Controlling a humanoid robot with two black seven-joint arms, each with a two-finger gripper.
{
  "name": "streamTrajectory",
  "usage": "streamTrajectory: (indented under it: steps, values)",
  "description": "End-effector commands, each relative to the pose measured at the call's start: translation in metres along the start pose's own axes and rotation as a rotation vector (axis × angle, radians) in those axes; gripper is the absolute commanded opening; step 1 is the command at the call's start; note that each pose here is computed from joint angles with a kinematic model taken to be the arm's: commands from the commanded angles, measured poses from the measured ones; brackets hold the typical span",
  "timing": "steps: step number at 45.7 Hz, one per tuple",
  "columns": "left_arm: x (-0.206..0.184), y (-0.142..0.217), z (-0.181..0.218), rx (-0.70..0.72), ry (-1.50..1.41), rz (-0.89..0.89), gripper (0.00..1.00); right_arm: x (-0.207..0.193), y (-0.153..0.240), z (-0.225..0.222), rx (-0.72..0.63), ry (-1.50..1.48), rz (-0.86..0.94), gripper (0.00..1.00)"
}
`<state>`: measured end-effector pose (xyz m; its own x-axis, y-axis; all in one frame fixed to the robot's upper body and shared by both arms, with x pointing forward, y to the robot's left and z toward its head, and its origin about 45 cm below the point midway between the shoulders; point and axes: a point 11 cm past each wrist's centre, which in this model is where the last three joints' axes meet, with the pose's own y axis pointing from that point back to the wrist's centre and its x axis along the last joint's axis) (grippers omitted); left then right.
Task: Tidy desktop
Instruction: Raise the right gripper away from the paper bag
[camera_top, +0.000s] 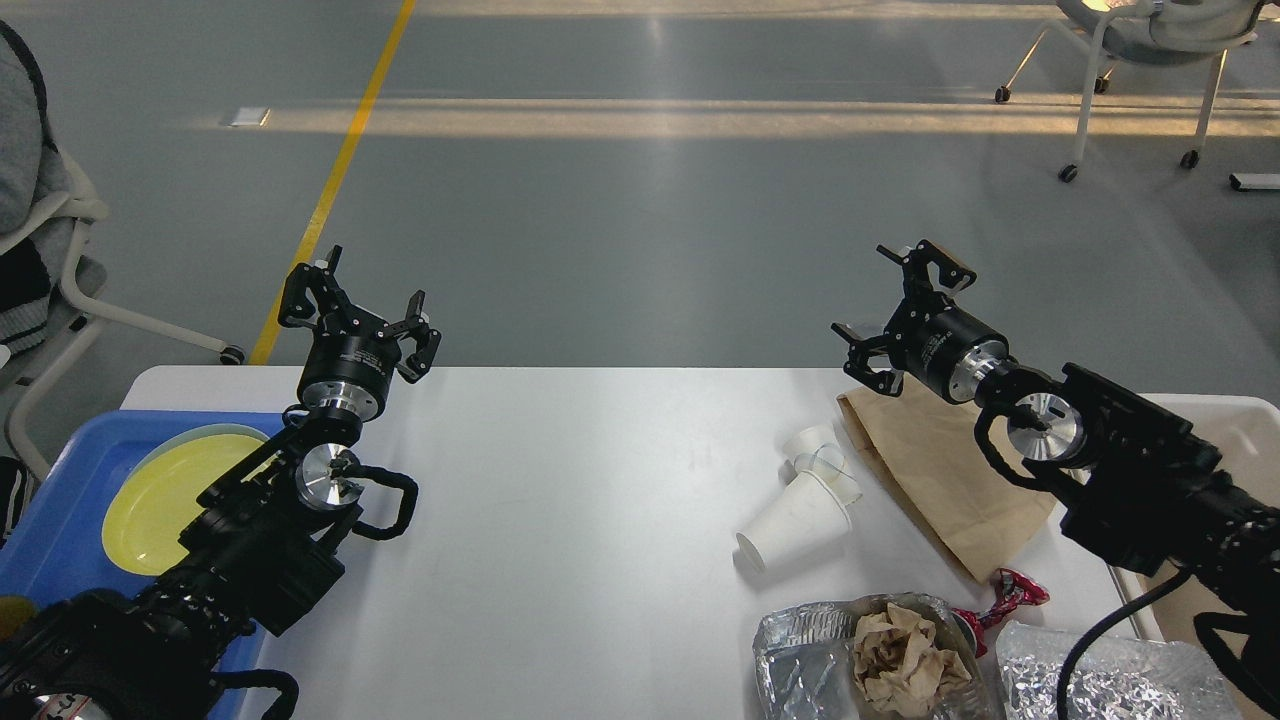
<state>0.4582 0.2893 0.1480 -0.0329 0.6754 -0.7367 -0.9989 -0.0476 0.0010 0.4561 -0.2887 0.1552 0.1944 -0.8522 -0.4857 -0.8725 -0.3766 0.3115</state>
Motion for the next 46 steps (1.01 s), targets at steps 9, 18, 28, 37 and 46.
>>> streamTrajectory:
  steps: [9,18,28,37,46]
  values:
    - [0.000,0.000,0.000,0.000,0.001,-0.001,1.00,-0.017,0.025,-0.034,-0.316,0.539,-0.102,1.00]
    - [0.000,0.000,0.000,0.000,0.001,-0.001,1.00,-0.032,0.056,-0.092,-0.377,0.707,-0.136,1.00]
    - [0.000,0.000,0.000,0.000,0.000,0.000,1.00,-0.078,0.070,-0.153,-0.405,0.863,-0.282,1.00]
    - [0.000,0.000,0.000,0.000,0.000,0.000,1.00,-0.131,0.101,-0.202,-0.530,1.088,-0.437,1.00]
    - [0.000,0.000,0.000,0.000,0.000,0.000,1.00,-0.183,0.136,-0.231,-0.609,1.351,-0.483,1.00]
